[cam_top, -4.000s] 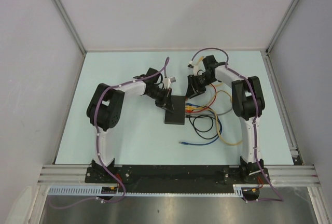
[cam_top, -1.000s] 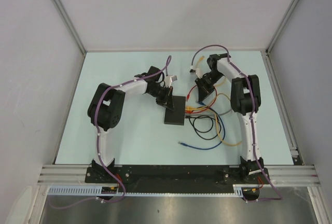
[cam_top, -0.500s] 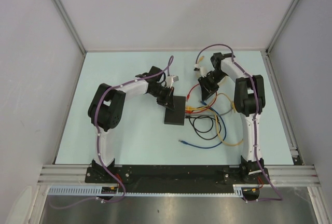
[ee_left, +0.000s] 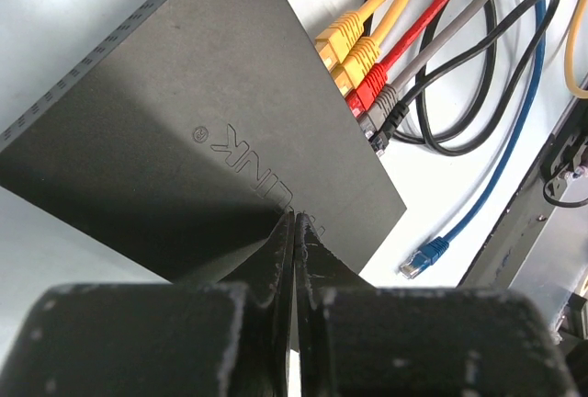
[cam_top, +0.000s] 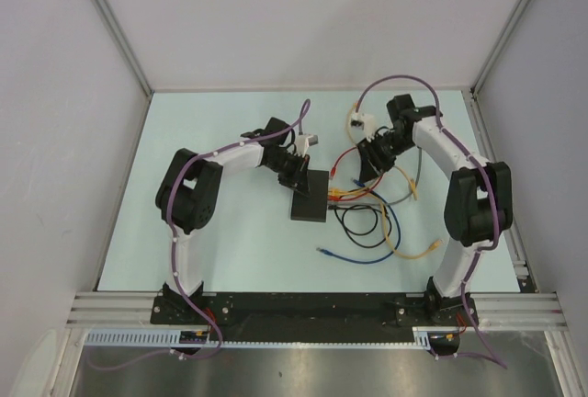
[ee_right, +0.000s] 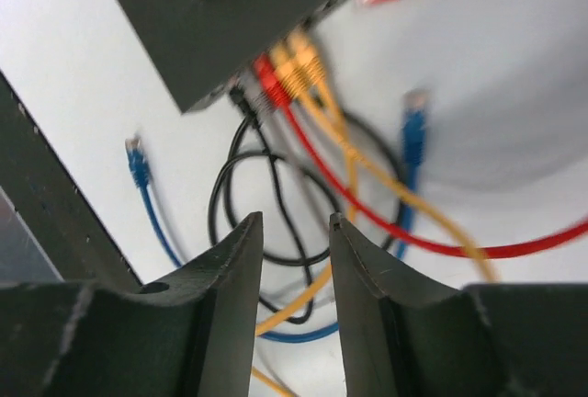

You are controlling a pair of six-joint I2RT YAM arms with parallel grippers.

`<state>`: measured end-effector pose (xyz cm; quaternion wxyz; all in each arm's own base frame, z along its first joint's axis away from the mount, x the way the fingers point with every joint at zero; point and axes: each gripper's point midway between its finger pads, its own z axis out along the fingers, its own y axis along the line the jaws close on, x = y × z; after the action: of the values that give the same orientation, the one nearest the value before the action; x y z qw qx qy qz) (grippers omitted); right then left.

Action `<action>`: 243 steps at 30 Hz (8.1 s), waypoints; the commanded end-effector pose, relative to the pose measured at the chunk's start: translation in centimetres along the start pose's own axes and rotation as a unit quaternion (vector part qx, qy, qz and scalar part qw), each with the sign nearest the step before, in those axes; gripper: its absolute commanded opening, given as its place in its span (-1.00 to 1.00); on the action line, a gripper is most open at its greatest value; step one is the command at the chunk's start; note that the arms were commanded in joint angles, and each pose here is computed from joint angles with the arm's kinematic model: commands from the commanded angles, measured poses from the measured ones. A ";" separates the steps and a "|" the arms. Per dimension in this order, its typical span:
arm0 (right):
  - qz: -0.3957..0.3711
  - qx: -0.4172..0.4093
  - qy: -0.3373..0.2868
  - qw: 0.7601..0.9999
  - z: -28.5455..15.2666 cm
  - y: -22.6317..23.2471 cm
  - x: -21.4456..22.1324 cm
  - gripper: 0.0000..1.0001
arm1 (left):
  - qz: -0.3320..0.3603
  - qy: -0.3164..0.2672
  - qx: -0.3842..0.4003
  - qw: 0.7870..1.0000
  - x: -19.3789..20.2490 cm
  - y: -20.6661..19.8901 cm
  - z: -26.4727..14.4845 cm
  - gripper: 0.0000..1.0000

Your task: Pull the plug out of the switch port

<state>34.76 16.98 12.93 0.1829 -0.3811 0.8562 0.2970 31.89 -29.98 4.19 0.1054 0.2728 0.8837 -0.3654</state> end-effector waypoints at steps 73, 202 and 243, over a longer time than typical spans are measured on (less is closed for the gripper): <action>0.279 0.380 0.267 0.841 -12.8 -17.3 22.9 -1.00 | 0.027 0.032 -0.034 0.999 1.3 0.2 1.7 -0.95; 0.130 -0.173 0.024 0.976 13.8 -1.4 0.9 -0.34 | 0.033 0.038 -0.049 0.998 0.9 1.7 0.6 -1.00; 0.034 -0.084 0.103 0.991 12.4 -2.9 2.1 -1.00 | 0.034 0.052 -0.052 0.997 1.8 1.9 1.6 -1.00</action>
<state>35.98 24.58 2.49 0.0480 -0.3559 0.8409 0.4048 31.68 -30.19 4.20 0.1054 0.3118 0.8804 -0.3414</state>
